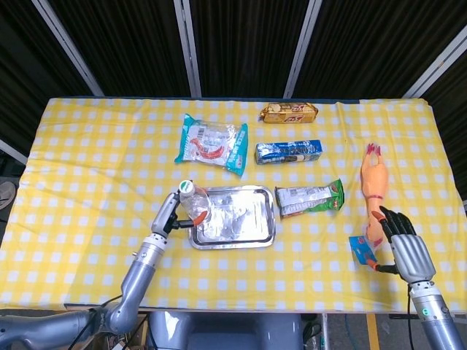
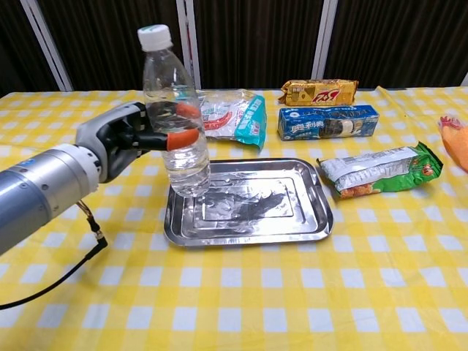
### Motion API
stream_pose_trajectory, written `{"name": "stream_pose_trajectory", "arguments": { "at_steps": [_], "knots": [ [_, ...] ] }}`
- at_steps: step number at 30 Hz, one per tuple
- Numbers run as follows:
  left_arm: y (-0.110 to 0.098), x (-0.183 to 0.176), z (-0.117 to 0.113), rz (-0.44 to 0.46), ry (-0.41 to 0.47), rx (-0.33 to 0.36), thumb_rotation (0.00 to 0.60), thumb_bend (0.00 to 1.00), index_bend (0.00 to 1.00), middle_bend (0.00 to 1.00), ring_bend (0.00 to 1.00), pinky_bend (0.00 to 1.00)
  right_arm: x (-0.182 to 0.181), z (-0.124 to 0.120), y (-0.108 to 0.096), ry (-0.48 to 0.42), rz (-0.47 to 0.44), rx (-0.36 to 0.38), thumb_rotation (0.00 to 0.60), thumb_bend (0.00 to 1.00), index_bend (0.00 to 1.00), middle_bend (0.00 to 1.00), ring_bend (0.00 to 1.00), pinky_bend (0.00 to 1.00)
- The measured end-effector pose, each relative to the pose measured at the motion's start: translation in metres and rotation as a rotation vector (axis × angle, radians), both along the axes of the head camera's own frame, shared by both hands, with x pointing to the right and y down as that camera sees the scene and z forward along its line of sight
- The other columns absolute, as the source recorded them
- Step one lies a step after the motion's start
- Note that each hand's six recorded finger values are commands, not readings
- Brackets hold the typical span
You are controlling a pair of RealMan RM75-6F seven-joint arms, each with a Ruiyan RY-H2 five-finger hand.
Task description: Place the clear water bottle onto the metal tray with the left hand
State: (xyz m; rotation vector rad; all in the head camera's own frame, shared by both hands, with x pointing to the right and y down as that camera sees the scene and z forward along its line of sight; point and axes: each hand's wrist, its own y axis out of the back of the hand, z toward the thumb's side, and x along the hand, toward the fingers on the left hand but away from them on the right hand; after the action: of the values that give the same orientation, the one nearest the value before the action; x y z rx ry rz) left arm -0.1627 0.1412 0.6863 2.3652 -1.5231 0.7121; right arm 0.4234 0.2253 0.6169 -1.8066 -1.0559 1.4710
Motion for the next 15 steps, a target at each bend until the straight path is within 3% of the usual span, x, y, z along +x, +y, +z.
{"name": "stream_pose_trajectory", "arguments": {
  "at_steps": [8, 15],
  "knots": [
    [-0.005, 0.026, 0.012, 0.017, -0.025, 0.032, 0.600, 0.47, 0.48, 0.44, 0.00, 0.10, -0.002, 0.004, 0.002, -0.002, -0.011, -0.014, 0.600, 0.05, 0.11, 0.00, 0.04, 0.00],
    [0.000, 0.043, 0.028, 0.063, -0.038, 0.003, 0.600, 0.41, 0.44, 0.38, 0.00, 0.10, 0.003, 0.003, 0.000, 0.003, 0.003, -0.009, 0.600, 0.05, 0.11, 0.00, 0.04, 0.00]
  ]
}}
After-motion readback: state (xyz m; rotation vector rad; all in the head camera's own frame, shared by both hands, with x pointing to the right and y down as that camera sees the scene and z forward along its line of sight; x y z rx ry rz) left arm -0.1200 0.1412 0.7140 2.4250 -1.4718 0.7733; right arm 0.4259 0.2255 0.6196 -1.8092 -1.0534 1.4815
